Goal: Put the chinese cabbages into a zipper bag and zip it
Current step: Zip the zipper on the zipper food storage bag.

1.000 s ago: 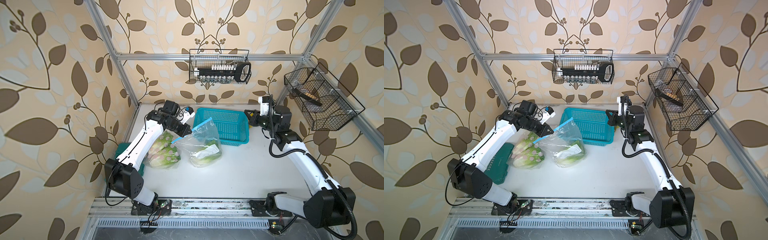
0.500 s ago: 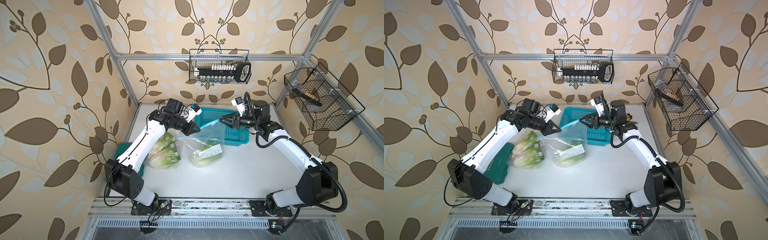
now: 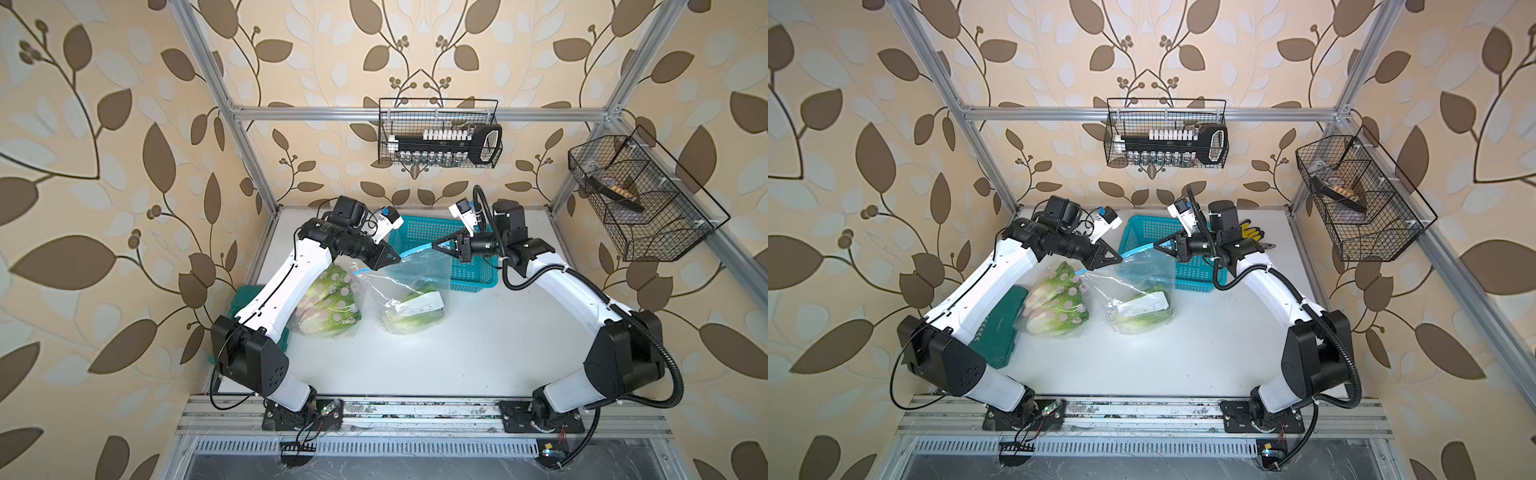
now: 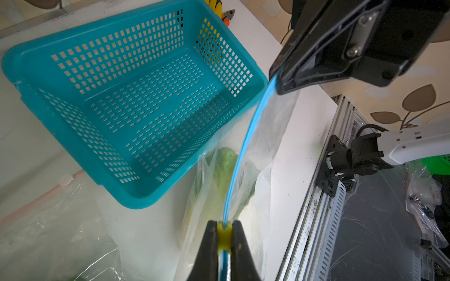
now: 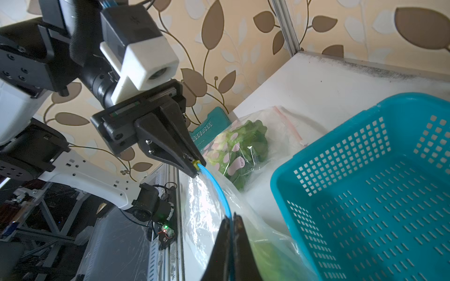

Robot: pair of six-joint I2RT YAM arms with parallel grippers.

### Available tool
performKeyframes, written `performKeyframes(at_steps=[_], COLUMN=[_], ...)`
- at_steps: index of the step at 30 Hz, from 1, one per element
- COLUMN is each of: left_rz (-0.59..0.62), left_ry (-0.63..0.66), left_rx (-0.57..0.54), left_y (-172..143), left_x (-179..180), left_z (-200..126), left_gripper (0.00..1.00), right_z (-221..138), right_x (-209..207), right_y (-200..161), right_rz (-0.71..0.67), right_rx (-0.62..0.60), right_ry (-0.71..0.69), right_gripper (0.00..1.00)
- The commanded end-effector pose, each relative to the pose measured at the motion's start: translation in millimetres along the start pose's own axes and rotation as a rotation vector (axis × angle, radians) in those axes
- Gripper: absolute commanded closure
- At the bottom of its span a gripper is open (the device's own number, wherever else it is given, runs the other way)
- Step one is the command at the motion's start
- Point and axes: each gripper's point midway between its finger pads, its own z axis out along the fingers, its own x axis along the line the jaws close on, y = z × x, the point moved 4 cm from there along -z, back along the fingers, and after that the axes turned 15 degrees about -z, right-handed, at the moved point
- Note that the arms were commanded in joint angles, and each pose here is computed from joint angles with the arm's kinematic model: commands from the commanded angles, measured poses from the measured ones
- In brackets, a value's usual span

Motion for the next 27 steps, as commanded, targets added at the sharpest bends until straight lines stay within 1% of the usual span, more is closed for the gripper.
performKeyframes(at_steps=[1,4,7,12,14,16,18,20,22,26,27], left_rz=[-0.016,-0.056,-0.099,-0.139,-0.142,-0.14,-0.138,-0.138,-0.135,-0.146,-0.157], left_ry=[0.111,0.211,0.292,0.388,0.402,0.399,0.358,0.287,0.247,0.328,0.33], left_rx=[-0.005,0.019,0.028,0.071,0.076,0.074,0.057,0.026,-0.001,-0.009,-0.017], left_y=[-2.9,-18.4,-24.3,-34.2,-36.8,-36.0,-30.9,-22.7,-17.4,-16.7,-14.9], left_x=[4.7,16.5,26.8,43.1,47.9,48.6,43.0,33.3,27.8,44.3,45.2], left_z=[-13.7,-25.7,-36.3,-41.9,-41.1,-40.1,-38.7,-37.1,-36.6,-37.6,-37.6], left_gripper=[0.97,0.96,0.96,0.96,0.96,0.97,0.98,0.98,0.98,0.98,0.97], right_z=[-19.1,-36.0,-45.3,-64.7,-71.7,-73.3,-69.9,-62.3,-59.7,-69.0,-71.8], right_x=[-19.9,-29.2,-34.7,-48.0,-52.4,-50.7,-45.3,-37.9,-34.4,-40.6,-42.6], right_y=[10.1,9.9,7.9,6.1,5.9,8.5,12.0,13.1,12.5,6.6,6.8], right_rz=[-0.001,-0.012,-0.02,0.004,0.021,0.024,0.029,0.033,0.043,0.075,0.095], right_rx=[-0.064,-0.088,-0.096,-0.12,-0.131,-0.142,-0.149,-0.148,-0.145,-0.136,-0.142], right_ry=[-0.124,-0.218,-0.282,-0.394,-0.427,-0.419,-0.382,-0.34,-0.326,-0.388,-0.4], right_gripper=[1.0,1.0,1.0,1.0,1.0,1.0,1.0,1.0,1.0,1.0,0.98])
